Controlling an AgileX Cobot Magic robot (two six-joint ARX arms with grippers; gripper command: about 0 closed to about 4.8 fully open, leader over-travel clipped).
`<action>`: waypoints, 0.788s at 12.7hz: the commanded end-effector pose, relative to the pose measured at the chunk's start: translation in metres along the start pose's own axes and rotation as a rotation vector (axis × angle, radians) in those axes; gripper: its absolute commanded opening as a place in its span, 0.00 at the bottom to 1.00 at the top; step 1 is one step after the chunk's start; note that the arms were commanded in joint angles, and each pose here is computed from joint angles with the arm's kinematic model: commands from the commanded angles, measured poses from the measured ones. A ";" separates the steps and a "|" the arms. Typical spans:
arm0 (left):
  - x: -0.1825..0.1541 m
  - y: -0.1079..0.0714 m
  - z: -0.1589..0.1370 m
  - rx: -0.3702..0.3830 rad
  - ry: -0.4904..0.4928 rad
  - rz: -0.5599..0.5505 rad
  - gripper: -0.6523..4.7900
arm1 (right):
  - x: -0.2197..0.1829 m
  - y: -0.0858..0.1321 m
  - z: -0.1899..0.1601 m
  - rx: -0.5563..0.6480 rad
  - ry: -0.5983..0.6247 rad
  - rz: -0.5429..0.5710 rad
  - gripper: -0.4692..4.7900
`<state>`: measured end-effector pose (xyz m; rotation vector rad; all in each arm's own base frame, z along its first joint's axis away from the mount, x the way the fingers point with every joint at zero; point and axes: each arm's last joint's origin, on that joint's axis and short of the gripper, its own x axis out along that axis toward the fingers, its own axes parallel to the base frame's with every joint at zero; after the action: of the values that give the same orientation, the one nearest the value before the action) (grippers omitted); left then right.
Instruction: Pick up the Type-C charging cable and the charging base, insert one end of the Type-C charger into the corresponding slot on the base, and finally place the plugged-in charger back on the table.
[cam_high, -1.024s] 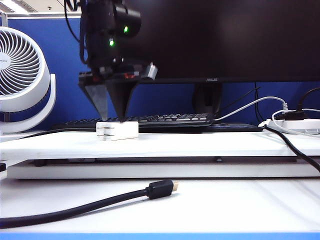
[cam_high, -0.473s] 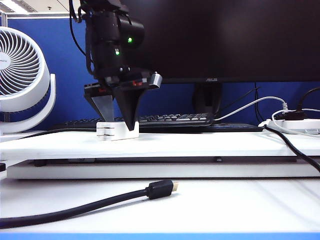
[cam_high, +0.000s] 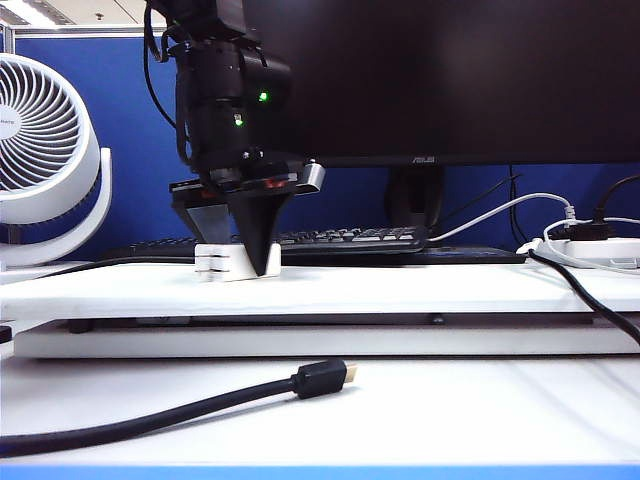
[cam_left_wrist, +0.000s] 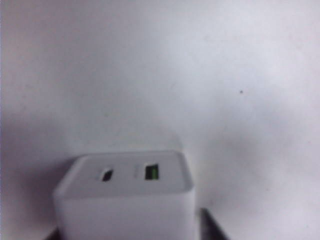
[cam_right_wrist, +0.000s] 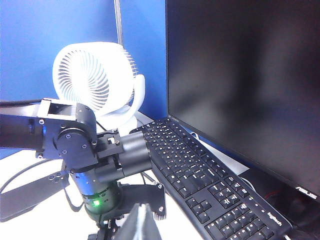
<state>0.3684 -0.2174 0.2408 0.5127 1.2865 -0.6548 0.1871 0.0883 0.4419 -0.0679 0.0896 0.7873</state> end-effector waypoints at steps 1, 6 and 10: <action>-0.002 -0.001 0.001 0.001 -0.019 -0.038 0.15 | -0.001 0.001 0.003 -0.006 -0.016 0.005 0.08; -0.067 -0.016 0.005 0.082 -0.374 -0.357 0.11 | -0.002 -0.001 0.004 -0.010 -0.025 -0.042 0.08; -0.163 -0.030 0.001 0.348 -0.886 -0.521 0.11 | -0.007 -0.001 0.012 -0.034 -0.089 -0.120 0.08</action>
<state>0.3299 -0.2160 0.3791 0.1074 0.5899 -1.3112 0.1880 0.0850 0.4468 -0.0729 0.0442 0.6737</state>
